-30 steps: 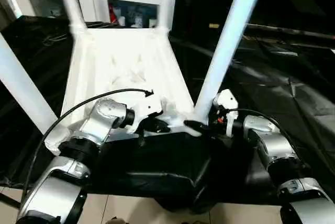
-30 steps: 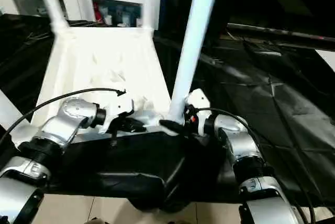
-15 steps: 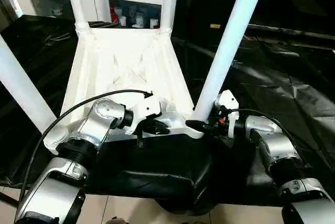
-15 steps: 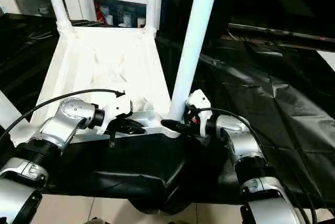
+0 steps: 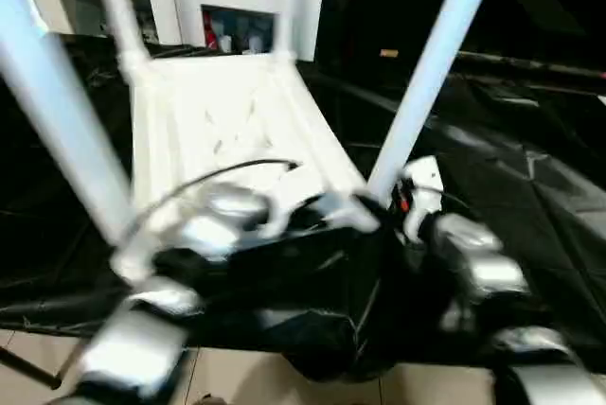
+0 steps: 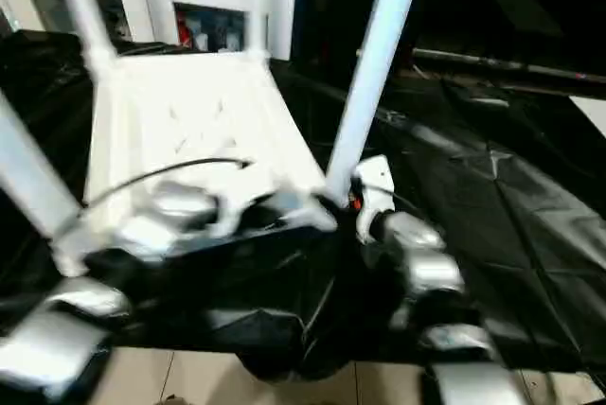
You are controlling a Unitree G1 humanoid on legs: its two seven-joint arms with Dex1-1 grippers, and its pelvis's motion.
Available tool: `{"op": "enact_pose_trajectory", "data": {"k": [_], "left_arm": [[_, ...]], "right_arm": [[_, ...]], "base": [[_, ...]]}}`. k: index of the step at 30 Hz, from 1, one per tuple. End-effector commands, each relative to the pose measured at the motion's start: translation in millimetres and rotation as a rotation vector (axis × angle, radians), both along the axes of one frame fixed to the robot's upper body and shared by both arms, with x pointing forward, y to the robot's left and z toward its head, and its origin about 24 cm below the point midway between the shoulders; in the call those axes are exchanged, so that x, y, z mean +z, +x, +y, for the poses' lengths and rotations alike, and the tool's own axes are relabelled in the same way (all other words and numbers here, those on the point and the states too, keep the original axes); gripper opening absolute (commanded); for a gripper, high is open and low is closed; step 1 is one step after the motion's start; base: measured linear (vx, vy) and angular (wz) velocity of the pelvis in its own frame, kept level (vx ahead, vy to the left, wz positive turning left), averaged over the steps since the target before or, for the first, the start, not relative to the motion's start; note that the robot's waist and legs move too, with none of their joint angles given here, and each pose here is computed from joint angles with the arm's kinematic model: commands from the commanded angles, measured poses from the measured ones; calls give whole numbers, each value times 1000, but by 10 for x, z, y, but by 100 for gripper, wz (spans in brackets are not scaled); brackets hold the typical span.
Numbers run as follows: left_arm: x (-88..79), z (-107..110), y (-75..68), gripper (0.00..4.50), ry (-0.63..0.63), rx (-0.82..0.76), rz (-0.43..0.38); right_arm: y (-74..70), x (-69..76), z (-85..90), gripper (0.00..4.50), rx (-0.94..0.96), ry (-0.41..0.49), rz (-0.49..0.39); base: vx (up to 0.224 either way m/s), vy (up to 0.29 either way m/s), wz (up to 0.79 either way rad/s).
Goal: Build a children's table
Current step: Rotate leg to tighten
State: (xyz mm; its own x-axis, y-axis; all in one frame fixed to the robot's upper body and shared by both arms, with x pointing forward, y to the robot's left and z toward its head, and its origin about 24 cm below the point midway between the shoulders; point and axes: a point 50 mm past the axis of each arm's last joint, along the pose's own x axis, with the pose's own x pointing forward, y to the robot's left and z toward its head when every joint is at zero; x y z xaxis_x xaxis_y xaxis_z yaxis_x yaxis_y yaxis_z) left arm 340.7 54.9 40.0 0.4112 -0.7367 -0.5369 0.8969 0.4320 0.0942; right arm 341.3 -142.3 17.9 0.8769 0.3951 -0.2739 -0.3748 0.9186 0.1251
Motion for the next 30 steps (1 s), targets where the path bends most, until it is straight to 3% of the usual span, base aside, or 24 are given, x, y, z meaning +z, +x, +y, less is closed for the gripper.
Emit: {"op": "enact_pose_trajectory", "data": {"k": [1, 2, 4, 7, 11, 20, 24, 28, 30], "left_arm": [[-86, -232, -70, 0, -48, 58, 9], [-83, -274, -85, 0, -49, 39, 7], [-81, -302, -95, 0, -49, 23, 4], [-86, -257, -90, 0, -42, 5, -5], [-81, -130, -80, 0, -38, -29, -10], [-36, 352, -197, 0, -44, -280, 61], [-26, 510, -251, 0, -27, -355, 108], [0, 604, -266, 0, -31, -373, 135], [3, 620, -267, 0, -31, -372, 135]], "right_arm": [[-119, -198, 432, 257, 101, 8, 96], [-103, -160, 491, 257, 117, 0, 68], [-89, -121, 542, 326, 131, 3, 41], [-69, -44, 575, 347, 161, 70, 8], [-79, 4, 500, 384, 238, 76, -25], [-249, 126, -13, 384, 594, 15, -38], [-314, 152, -123, 384, 697, -19, -19], [-320, 146, -125, 384, 723, -51, -20], [-322, 146, -110, 360, 728, -39, -17]], "base": [[0, 0, 0], [0, 0, 0], [0, 0, 0], [0, 0, 0], [0, 0, 0], [0, 0, 0], [0, 0, 0], [0, 0, 0], [0, 0, 0]]}}
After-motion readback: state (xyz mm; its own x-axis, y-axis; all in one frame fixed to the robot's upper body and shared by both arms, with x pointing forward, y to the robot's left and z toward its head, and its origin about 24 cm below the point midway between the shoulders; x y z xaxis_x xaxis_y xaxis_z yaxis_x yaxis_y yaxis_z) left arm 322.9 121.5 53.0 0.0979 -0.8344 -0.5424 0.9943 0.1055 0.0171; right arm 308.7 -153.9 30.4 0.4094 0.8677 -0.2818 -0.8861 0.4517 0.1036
